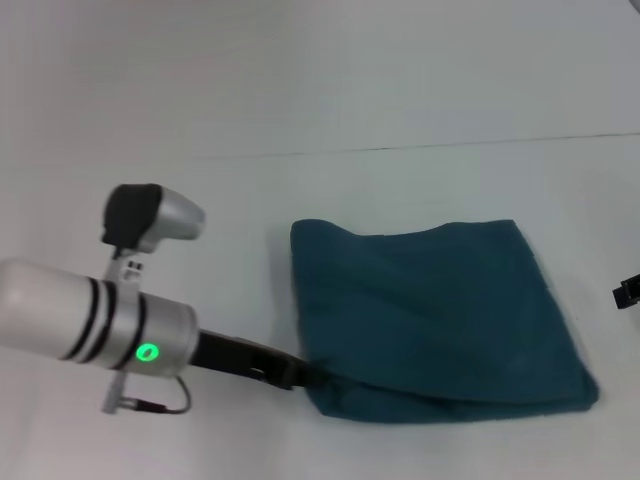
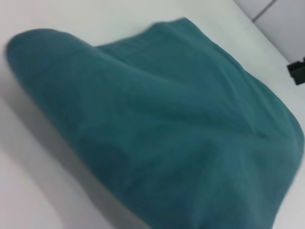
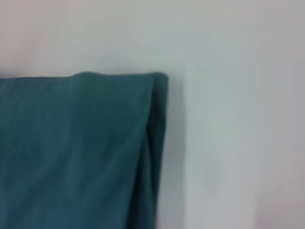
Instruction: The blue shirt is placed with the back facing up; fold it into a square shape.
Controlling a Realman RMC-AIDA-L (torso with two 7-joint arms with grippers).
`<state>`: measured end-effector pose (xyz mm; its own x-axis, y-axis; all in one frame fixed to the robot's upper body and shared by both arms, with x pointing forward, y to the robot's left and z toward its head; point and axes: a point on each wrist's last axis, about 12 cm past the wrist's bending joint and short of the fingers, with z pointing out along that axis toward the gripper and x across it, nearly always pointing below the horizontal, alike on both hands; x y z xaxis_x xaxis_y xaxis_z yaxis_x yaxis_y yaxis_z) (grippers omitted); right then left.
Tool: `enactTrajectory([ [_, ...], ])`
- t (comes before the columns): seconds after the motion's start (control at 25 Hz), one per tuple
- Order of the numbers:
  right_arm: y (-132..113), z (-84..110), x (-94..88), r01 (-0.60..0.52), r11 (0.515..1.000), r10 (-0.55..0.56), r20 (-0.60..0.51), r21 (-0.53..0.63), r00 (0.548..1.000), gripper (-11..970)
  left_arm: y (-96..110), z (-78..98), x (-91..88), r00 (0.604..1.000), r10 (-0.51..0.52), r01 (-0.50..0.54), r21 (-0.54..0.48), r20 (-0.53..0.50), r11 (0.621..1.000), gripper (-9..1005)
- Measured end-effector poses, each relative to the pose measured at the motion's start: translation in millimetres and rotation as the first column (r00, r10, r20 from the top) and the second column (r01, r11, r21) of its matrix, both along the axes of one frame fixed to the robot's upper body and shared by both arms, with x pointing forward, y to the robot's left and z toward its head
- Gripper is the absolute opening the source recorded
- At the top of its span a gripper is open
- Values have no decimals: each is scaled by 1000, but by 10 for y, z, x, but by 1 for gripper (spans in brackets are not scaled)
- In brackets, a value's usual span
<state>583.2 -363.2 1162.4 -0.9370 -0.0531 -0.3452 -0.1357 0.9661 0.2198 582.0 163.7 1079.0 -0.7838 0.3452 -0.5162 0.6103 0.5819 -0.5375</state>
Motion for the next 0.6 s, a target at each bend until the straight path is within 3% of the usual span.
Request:
enactTrajectory([
  [0.44, 24, 22, 17, -21, 1000, 21, 17, 3, 1000, 934, 663, -8, 36, 987, 162, -162, 60, -9, 985, 82],
  [0.6, 51, 31, 31, -29, 1000, 29, 18, 5, 999, 934, 858, -23, 10, 977, 215, -213, 63, -16, 975, 82],
])
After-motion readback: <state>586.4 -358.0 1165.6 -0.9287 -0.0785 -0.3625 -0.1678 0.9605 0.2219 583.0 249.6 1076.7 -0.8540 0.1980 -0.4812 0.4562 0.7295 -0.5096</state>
